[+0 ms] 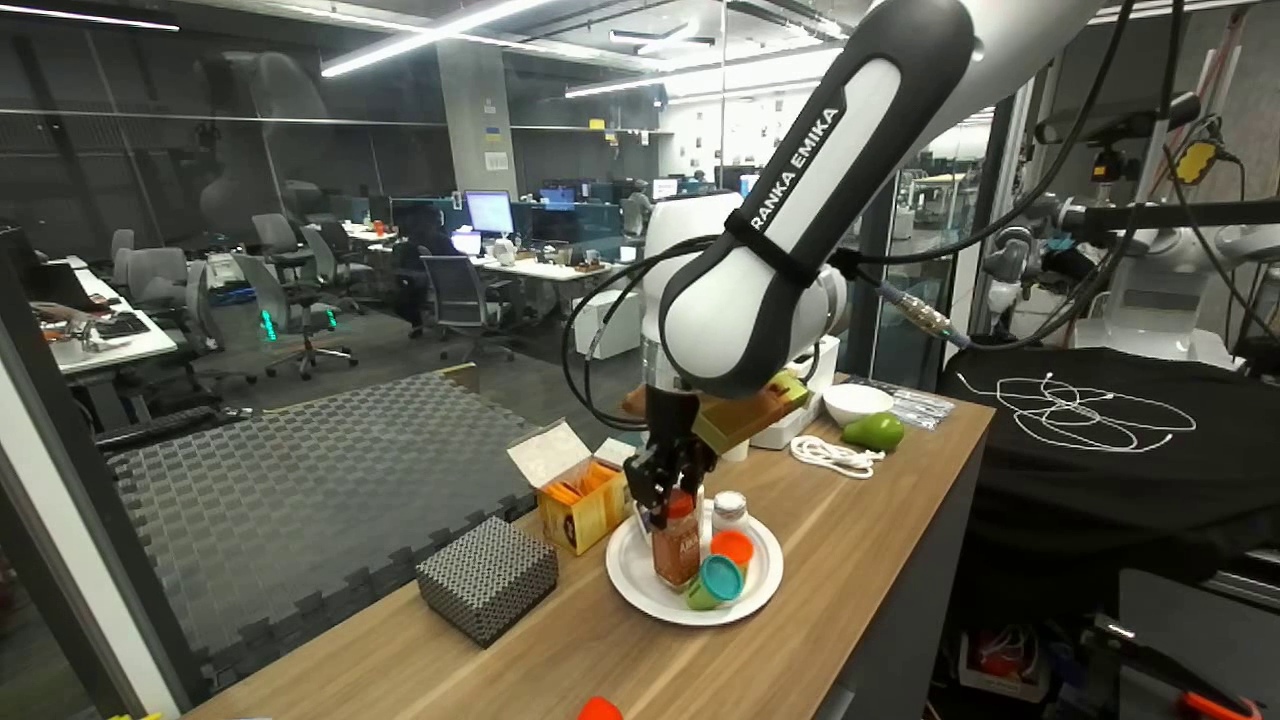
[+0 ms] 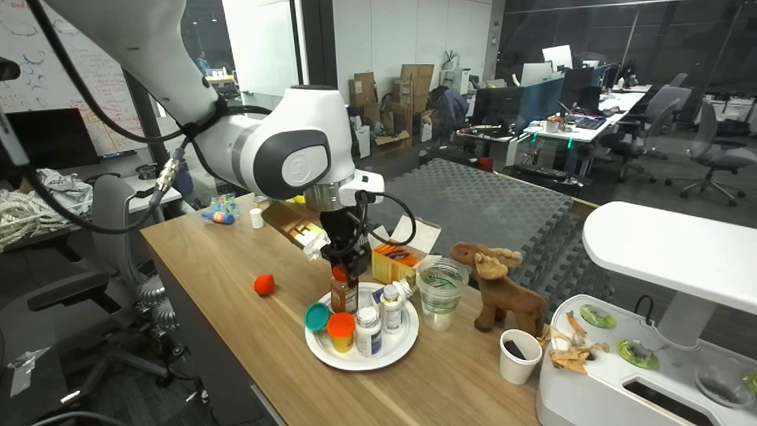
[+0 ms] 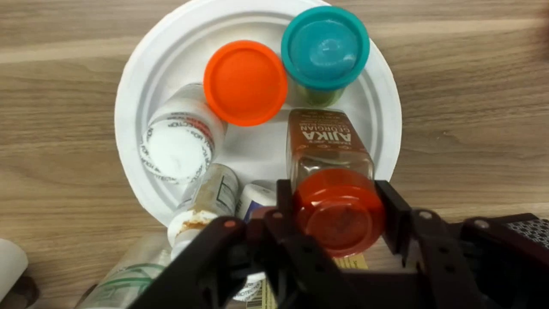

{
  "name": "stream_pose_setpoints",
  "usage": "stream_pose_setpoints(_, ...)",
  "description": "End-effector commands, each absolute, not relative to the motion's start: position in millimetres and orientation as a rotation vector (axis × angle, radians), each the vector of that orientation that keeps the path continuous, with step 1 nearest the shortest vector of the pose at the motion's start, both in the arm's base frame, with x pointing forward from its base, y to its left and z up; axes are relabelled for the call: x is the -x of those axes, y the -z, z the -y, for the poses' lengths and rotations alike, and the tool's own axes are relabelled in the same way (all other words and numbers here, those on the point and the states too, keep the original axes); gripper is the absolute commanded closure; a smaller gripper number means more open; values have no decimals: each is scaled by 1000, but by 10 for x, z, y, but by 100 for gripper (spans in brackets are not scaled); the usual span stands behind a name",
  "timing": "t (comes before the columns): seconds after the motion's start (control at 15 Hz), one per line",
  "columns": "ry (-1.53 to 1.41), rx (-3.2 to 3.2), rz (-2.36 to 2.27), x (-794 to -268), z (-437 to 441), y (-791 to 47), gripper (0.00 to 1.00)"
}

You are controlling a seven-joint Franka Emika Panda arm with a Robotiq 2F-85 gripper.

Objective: Pick up all the objects surrounding the white plate and arrange them on the plate

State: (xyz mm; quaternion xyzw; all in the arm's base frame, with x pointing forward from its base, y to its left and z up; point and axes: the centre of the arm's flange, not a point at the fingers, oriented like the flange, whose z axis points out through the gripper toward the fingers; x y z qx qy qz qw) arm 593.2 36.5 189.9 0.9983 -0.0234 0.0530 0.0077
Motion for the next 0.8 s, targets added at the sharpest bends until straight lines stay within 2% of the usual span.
stream_pose_setpoints(0.0, -199, -3125, 81, -5881, -368, -1828, 76)
stream_pose_setpoints(0.73, -302, -3088, 102, -6016, -531, -1710, 76)
